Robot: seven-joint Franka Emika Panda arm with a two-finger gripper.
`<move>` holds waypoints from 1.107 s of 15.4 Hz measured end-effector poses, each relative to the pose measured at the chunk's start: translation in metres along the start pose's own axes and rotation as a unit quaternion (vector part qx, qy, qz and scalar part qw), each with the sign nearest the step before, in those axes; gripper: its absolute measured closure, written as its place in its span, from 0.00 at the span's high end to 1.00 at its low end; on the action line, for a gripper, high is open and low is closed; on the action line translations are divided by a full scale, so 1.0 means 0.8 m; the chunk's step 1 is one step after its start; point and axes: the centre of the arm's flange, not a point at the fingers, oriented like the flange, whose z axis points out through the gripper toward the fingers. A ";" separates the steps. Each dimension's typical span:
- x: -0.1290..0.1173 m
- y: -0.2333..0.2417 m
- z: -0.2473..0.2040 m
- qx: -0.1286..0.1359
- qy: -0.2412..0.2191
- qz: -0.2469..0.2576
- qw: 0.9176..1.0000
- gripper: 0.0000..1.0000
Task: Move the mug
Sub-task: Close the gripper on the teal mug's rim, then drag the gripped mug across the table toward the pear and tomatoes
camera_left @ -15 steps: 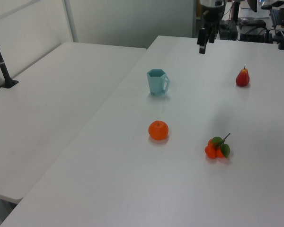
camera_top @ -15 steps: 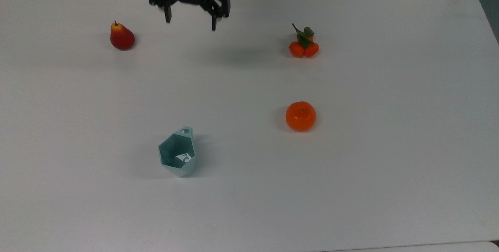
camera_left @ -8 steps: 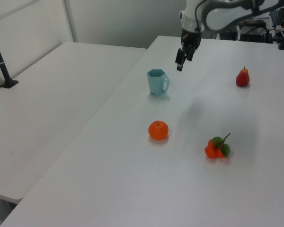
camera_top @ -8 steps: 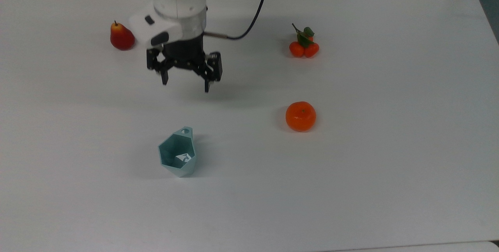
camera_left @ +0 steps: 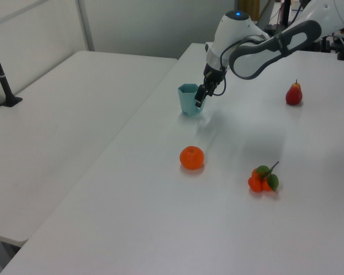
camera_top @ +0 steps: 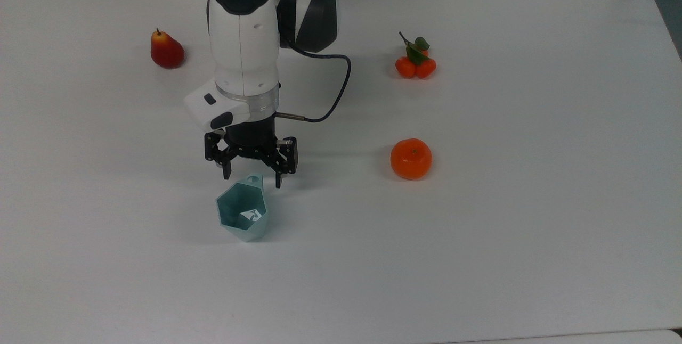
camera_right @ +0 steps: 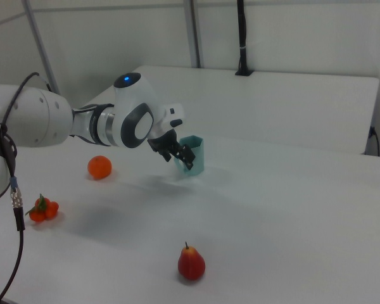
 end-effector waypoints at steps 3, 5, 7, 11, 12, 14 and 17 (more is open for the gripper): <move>-0.002 -0.001 0.010 0.000 -0.003 -0.001 1.000 0.70; -0.003 -0.001 0.013 0.000 -0.005 -0.001 1.000 0.66; -0.003 -0.001 0.014 0.000 -0.002 -0.001 1.000 0.54; 0.002 -0.003 0.013 0.004 0.021 -0.001 1.000 0.40; 0.002 -0.003 0.015 0.004 0.022 -0.001 1.000 0.36; 0.004 -0.003 0.013 0.005 0.027 -0.001 1.000 0.23; 0.004 -0.003 0.014 0.005 0.027 -0.001 1.000 0.23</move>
